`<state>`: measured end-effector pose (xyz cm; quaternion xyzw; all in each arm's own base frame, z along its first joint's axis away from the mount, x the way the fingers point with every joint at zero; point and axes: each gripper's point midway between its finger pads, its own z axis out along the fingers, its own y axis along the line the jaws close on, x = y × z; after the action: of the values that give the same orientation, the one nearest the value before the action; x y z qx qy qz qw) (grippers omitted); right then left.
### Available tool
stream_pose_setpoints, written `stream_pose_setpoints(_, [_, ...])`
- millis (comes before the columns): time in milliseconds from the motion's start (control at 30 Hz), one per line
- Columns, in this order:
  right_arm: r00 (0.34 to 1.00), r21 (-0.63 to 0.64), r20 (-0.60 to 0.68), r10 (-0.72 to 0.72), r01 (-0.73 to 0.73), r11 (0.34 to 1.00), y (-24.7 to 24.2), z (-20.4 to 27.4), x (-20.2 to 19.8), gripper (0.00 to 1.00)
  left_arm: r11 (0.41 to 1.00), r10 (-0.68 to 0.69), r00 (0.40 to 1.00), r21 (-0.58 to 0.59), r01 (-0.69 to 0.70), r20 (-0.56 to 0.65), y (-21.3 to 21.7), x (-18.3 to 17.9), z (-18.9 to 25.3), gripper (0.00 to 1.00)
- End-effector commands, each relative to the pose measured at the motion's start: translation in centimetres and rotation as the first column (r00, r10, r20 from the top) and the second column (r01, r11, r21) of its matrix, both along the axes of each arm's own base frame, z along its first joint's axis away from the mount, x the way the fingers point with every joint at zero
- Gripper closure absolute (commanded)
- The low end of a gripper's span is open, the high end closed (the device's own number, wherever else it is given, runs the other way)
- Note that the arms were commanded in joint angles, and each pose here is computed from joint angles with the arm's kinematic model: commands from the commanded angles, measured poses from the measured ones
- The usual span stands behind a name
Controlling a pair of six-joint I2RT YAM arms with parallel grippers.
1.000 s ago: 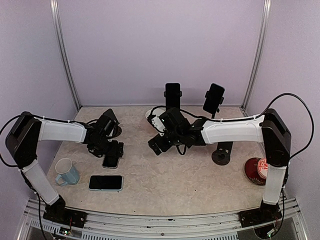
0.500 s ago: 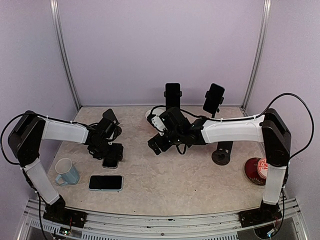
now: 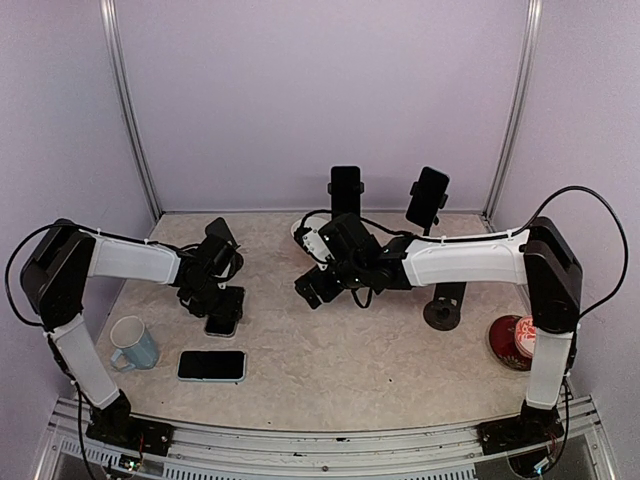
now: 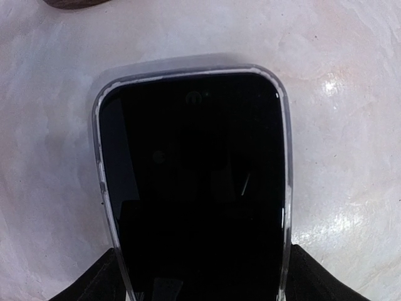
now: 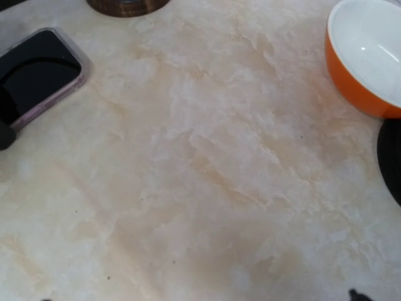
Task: Place the phone on the phone stand
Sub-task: Pick up the phone from the center of the board, then pass from the left arm to the right
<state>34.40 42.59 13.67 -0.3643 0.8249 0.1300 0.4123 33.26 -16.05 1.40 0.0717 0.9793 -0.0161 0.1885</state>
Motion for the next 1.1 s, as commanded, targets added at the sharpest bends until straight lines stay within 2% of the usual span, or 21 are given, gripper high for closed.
stream_pose_setpoints(0, [1.0,0.04,0.006,-0.005,0.005,0.999,0.1,0.9,0.3,0.0,0.999,-0.005,0.992,0.034,0.009,-0.127,0.9,-2.4,-3.3,0.31])
stream_pose_setpoints(100, [1.0,0.05,-0.002,-0.003,0.003,0.999,0.1,1.3,0.1,0.0,1.0,-0.013,0.992,0.01,0.015,-0.124,0.4,-2.4,-3.2,0.42])
stream_pose_setpoints(267, [0.999,0.109,-0.045,0.006,-0.001,0.994,0.3,2.2,0.0,0.0,0.999,-0.022,0.998,-0.03,0.02,-0.057,-0.5,-1.4,-1.4,0.45])
stream_pose_setpoints(433, [0.989,0.247,-0.14,0.04,-0.004,0.969,0.9,4.1,0.0,0.0,0.994,-0.035,0.994,-0.104,0.046,0.102,-2.3,0.2,3.5,0.44])
stream_pose_setpoints(600, [0.96,0.452,-0.222,0.17,-0.053,0.89,2.7,6.6,-1.0,0.0,0.978,-0.053,0.97,-0.184,0.098,0.235,-4.2,0.7,7.9,0.44])
stream_pose_setpoints(733, [0.924,0.568,-0.263,0.276,-0.083,0.819,4.4,8.1,-2.2,0.0,0.967,-0.062,0.946,-0.215,0.136,0.319,-5.5,0.2,10.8,0.44])
stream_pose_setpoints(933, [0.888,0.65,-0.303,0.346,-0.073,0.757,6.1,9.5,-2.5,0.0,0.947,-0.071,0.895,-0.251,0.199,0.439,-7.4,-1.5,15.2,0.45])
stream_pose_setpoints(1067, [0.865,0.671,-0.328,0.381,-0.07,0.738,7.2,9.7,-3.0,0.01,0.938,-0.044,0.871,-0.279,0.205,0.489,-8.0,-2.3,17.3,0.45])
